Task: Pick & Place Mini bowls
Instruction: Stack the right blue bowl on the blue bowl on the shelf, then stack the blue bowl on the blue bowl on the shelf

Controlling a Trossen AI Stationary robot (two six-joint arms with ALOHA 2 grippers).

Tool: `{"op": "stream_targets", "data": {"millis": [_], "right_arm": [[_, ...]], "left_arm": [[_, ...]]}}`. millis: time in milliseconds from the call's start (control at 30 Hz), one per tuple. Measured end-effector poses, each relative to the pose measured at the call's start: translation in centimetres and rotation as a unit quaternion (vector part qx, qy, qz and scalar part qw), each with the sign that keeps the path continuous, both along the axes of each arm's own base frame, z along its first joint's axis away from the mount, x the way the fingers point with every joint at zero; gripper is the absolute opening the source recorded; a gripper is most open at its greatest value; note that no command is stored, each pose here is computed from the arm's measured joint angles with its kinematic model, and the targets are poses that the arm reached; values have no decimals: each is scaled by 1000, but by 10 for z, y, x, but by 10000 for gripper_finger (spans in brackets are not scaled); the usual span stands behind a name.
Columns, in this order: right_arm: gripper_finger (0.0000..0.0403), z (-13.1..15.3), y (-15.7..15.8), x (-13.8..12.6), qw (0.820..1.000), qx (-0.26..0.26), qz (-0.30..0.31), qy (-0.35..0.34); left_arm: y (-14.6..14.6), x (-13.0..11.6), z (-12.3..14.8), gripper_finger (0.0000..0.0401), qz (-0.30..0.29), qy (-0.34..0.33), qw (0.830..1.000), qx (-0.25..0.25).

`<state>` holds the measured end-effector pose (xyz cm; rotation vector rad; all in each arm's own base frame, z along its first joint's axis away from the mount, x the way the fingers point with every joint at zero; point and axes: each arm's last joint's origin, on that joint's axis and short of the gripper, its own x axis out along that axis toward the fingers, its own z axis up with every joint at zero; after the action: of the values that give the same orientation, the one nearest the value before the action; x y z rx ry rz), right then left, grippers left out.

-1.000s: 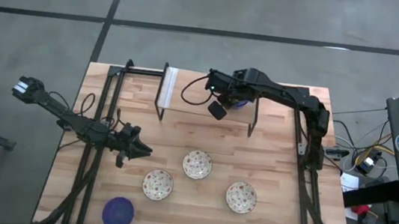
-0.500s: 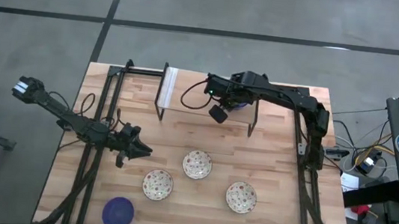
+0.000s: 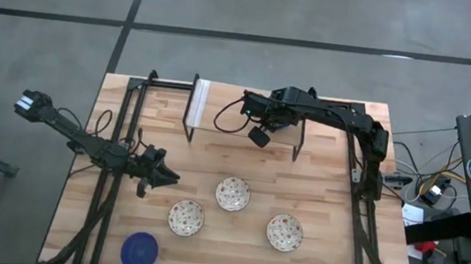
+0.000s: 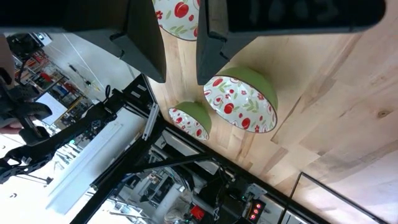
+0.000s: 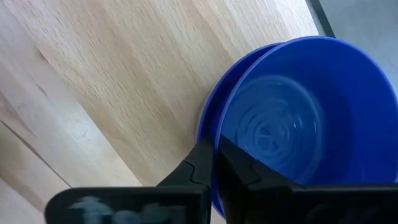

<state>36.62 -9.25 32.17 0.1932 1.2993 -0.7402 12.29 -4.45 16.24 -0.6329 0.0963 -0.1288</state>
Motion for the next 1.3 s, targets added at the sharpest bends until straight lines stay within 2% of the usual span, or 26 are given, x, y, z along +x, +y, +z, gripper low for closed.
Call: {"op": "stream_targets", "data": {"millis": [233,733,1167,1300], "right_arm": [[14,4,0,1,1000,-1,-7,-12],[84,9,1,-2,1000,-1,-7,-17],[86,33,20,-9,998,-11,16,-54],[86,33,35,-6,998,-8,37,-58]], "left_arm": [[0,0,0,83,0,0,1000,0],[0,0,0,83,0,-1,1000,5],[0,0,0,83,-1,-1,1000,10],[-3,0,0,83,-43,3,999,-6]]}}
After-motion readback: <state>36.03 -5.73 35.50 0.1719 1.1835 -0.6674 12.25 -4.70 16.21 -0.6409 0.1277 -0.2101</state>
